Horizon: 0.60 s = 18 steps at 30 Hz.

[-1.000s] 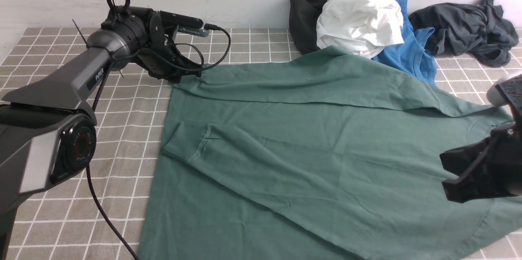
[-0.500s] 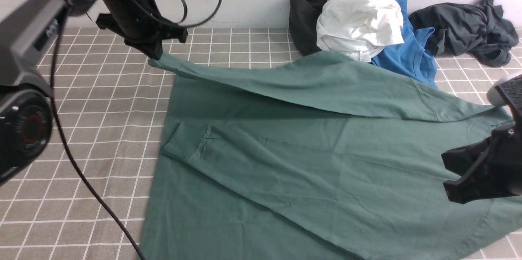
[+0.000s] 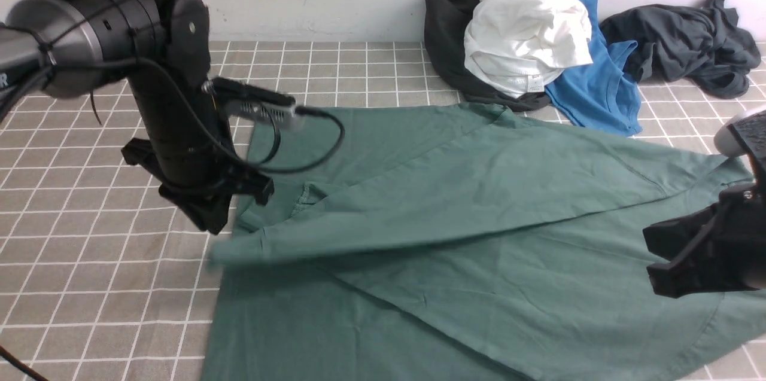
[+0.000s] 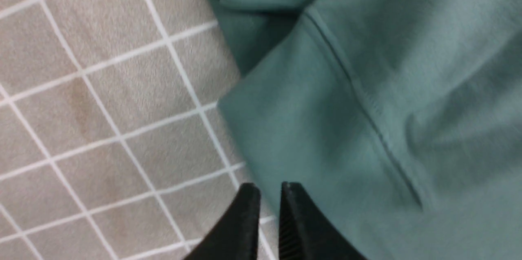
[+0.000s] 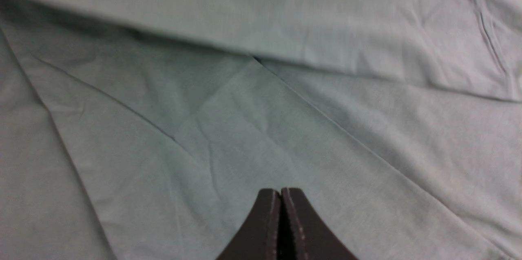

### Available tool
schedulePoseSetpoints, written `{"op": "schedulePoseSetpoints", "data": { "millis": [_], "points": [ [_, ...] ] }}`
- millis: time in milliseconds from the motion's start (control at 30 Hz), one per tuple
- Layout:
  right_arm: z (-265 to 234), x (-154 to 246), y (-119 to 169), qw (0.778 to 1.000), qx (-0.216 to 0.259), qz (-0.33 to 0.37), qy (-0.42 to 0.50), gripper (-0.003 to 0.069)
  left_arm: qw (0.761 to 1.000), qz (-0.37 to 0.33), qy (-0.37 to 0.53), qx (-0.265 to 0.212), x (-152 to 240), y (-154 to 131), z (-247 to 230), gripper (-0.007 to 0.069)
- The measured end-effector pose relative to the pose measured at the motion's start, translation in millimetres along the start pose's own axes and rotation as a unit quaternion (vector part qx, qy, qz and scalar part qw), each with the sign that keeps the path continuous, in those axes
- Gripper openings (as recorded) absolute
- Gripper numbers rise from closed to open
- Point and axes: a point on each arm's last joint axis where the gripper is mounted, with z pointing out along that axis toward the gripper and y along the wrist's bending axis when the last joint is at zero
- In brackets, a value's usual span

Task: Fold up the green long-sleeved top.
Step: Use the left arm to drag and drop the cuff onto the cuff closest to the left arm, then use both arms simultaneously to clamp the lower edge of the clothing fabric

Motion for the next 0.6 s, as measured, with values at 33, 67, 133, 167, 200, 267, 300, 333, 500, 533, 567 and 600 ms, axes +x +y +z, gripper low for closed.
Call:
{"op": "schedulePoseSetpoints", "data": {
  "millis": [33, 67, 133, 167, 200, 267, 300, 333, 500, 533, 567, 600],
  "points": [
    [0, 0, 0, 1.0, -0.002, 0.004, 0.0, -0.0008, 1.0, 0.013, 0.006, -0.011, 3, -5, 1, 0.0148],
    [0, 0, 0, 1.0, -0.003, 0.005, 0.001, -0.0008, 1.0, 0.018, 0.008, -0.015, 3, -7, 1, 0.0183],
    [0, 1, 1, 1.0, -0.006, 0.009, 0.003, -0.0008, 0.999, 0.029, 0.005, -0.03, 6, -14, -4, 0.0286],
    [0, 1, 1, 1.0, -0.008, 0.011, 0.005, -0.0008, 0.999, 0.034, 0.001, -0.032, 7, -18, -6, 0.0313],
    [0, 2, 2, 1.0, -0.011, 0.013, 0.009, -0.0008, 0.998, 0.045, -0.004, -0.035, 10, -26, -11, 0.0364],
    [0, 3, 3, 1.0, -0.014, 0.014, 0.015, -0.0008, 0.998, 0.058, -0.005, -0.036, 15, -34, -14, 0.0407],
    [0, 4, 3, 0.999, -0.018, 0.016, 0.025, -0.0008, 0.995, 0.089, -0.002, -0.037, 28, -51, -16, 0.0442],
    [0, 6, 4, 0.999, -0.022, 0.015, 0.034, -0.0008, 0.991, 0.129, 0.009, -0.037, 42, -65, -14, 0.0461],
    [-1, 9, 7, 0.998, -0.037, 0.009, 0.047, -0.0008, 0.951, 0.304, 0.043, -0.032, 99, -104, 11, 0.0479],
    [-1, 8, 8, 0.998, -0.046, 0.008, 0.046, -0.0008, 0.926, 0.373, 0.056, -0.029, 120, -113, 28, 0.0479],
    [-1, 8, 9, 0.998, -0.047, 0.008, 0.046, -0.0008, 0.924, 0.377, 0.056, -0.029, 120, -113, 28, 0.0479],
    [-1, 8, 10, 0.997, -0.057, 0.0, 0.043, -0.0008, 0.9, 0.431, 0.068, -0.025, 136, -118, 43, 0.0479]
  ]
}}
